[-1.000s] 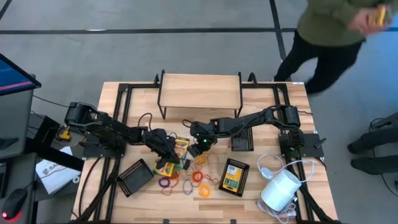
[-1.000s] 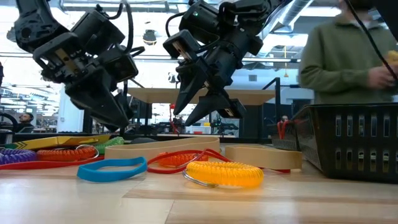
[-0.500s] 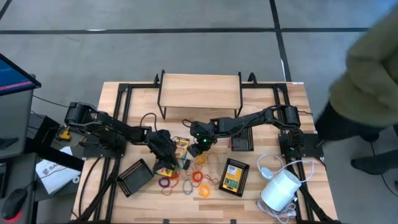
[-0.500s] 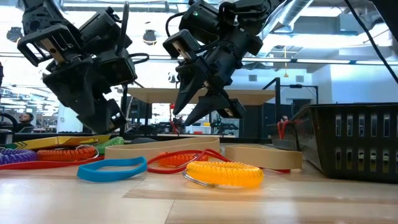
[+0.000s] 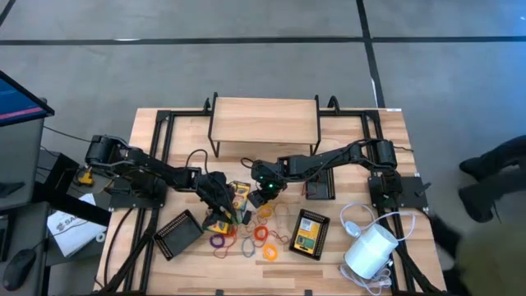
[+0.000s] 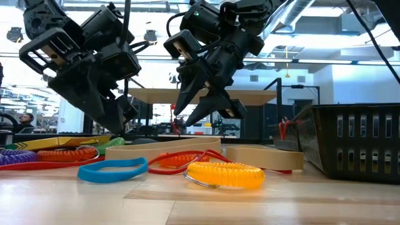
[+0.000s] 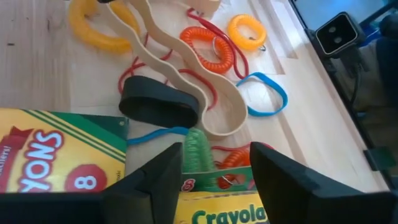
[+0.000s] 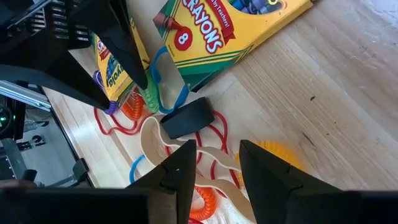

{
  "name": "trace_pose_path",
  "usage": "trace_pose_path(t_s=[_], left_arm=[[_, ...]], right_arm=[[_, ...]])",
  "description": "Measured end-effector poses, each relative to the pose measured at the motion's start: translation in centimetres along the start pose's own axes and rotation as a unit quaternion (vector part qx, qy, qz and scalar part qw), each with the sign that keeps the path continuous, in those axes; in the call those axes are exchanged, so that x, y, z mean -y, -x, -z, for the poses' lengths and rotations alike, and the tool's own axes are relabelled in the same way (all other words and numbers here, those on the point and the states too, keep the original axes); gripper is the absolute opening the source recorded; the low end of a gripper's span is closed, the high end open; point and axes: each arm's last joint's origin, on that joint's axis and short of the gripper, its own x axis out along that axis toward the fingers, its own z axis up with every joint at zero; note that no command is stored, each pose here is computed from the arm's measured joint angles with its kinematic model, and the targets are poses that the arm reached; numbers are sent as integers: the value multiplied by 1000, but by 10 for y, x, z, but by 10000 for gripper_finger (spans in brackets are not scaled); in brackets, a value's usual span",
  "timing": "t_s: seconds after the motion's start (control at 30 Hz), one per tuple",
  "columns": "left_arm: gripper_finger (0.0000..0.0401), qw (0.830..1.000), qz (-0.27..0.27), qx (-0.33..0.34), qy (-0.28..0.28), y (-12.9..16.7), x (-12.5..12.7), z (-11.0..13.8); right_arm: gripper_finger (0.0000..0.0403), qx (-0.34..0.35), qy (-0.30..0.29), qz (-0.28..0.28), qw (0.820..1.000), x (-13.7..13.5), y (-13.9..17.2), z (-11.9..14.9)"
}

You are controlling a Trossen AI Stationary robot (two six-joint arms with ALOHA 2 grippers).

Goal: Pick & Place Office Desk Supplies
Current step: Put the left crayon box into the bottom right black bin

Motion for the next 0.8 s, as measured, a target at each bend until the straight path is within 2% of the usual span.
trace_pose_path(t_s=[0.17,0.37,0.6,0.8], left_arm=[[187,1000,-2,-2,-5,0,0,0],[187,999,-6,-36,-12,0,-1,7],[187,999,-6,-32,-14,0,-1,7],[164,999,-6,-33,-13,0,-1,7]], right_arm=[[120,0,0,0,1000,0,0,0],[120,0,0,0,1000,0,0,0],[120,0,0,0,1000,0,0,0],[120,0,1,0,1000,0,0,0]])
